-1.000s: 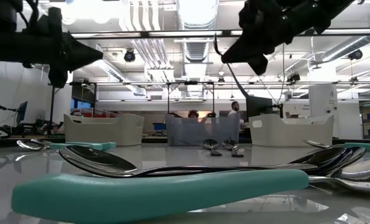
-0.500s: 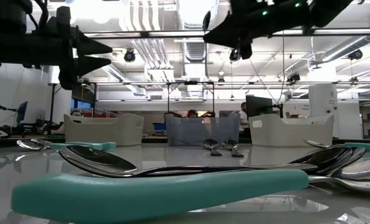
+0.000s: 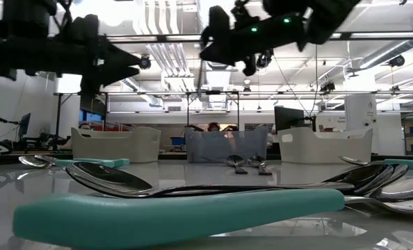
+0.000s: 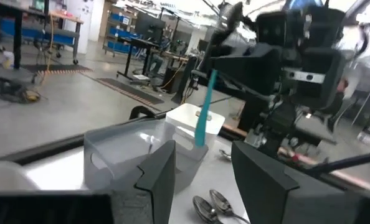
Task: Sort silverware by color (type)
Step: Put the blue spoon into the gray bin
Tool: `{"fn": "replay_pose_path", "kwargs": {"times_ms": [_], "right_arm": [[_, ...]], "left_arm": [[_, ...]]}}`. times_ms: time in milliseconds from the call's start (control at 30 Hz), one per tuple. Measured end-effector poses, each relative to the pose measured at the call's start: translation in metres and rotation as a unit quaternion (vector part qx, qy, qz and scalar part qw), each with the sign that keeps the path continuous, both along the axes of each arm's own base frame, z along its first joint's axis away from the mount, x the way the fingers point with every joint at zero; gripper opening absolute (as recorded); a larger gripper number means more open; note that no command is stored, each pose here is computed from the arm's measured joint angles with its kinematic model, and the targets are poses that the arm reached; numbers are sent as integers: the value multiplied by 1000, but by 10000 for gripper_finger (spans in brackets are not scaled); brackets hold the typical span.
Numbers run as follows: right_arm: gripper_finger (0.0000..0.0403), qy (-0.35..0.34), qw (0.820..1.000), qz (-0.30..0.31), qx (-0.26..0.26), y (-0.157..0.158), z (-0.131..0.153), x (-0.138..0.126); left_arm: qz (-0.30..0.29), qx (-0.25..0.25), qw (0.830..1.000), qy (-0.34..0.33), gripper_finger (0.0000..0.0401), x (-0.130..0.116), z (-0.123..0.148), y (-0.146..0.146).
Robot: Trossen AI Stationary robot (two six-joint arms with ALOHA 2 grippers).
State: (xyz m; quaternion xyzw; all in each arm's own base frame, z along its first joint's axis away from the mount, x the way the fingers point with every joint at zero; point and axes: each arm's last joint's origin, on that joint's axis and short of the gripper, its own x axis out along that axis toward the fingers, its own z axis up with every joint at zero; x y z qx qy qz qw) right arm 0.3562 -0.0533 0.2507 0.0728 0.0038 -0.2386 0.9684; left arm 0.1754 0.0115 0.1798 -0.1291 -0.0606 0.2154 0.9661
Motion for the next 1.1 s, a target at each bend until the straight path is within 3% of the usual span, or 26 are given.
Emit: {"fn": "replay_pose_path", "kwargs": {"times_ms": [167, 400, 500, 700, 867, 1100], "right_arm": [[9, 47, 999, -3, 0, -3, 5, 22], [9, 50, 999, -3, -12, -5, 12, 37], [9, 51, 999, -1, -12, -4, 11, 42], [9, 51, 999, 4, -12, -3, 9, 51], [9, 54, 998, 10, -17, 0, 9, 56], [9, 59, 998, 13, -18, 2, 9, 56]], "left_arm": [[2, 40, 998, 45, 139, 20, 5, 0], [33, 38, 996, 72, 139, 32, -2, 1], [65, 36, 995, 72, 139, 34, -5, 3], [70, 37, 994, 75, 139, 46, -8, 3], [75, 70, 990, 97, 139, 67, -4, 3], [132, 99, 979, 121, 139, 91, 1, 6]]}}
